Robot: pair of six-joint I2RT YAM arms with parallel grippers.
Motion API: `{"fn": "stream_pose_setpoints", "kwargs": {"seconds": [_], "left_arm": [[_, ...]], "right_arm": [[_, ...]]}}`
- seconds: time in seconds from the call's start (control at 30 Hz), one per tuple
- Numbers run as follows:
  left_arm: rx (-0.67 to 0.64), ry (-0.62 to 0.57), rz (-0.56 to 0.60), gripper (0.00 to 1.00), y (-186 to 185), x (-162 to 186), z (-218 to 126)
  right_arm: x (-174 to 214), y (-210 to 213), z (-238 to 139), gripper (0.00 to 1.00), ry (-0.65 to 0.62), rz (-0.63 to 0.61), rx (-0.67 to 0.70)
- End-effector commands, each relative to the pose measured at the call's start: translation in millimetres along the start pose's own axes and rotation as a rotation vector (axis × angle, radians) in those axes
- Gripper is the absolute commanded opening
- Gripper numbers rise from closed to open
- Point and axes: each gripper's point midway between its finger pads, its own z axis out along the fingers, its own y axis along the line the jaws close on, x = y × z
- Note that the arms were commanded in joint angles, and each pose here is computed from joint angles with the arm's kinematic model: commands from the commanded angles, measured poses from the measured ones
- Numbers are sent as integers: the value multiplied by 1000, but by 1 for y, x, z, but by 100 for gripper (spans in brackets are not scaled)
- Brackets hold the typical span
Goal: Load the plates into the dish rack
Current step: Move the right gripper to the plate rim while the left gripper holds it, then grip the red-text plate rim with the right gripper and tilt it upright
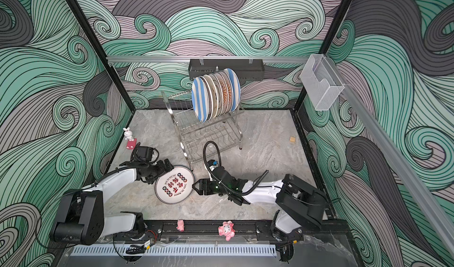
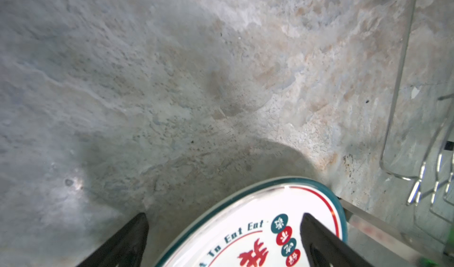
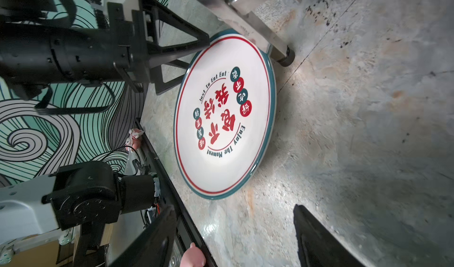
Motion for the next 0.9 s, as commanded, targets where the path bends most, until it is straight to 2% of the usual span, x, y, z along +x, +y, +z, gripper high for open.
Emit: {"fn": "stream_pose_setpoints", "kwargs": {"seconds": [0.0,0.37,0.6,0.87], "left_arm": [[0,30,-9,99,2,10,-3],[90,26,14,99,-8,22,-11],[84,6,54,99,-7,22,-16],[137,24,68,99,-16,25,-16]], "right_arm": [[1,6,16,74,15,35,-27],[7,-9,51,71,53,115,6],[11,-19,61,70,78,140,61],[13,-23,69,52,110,152,97]]}}
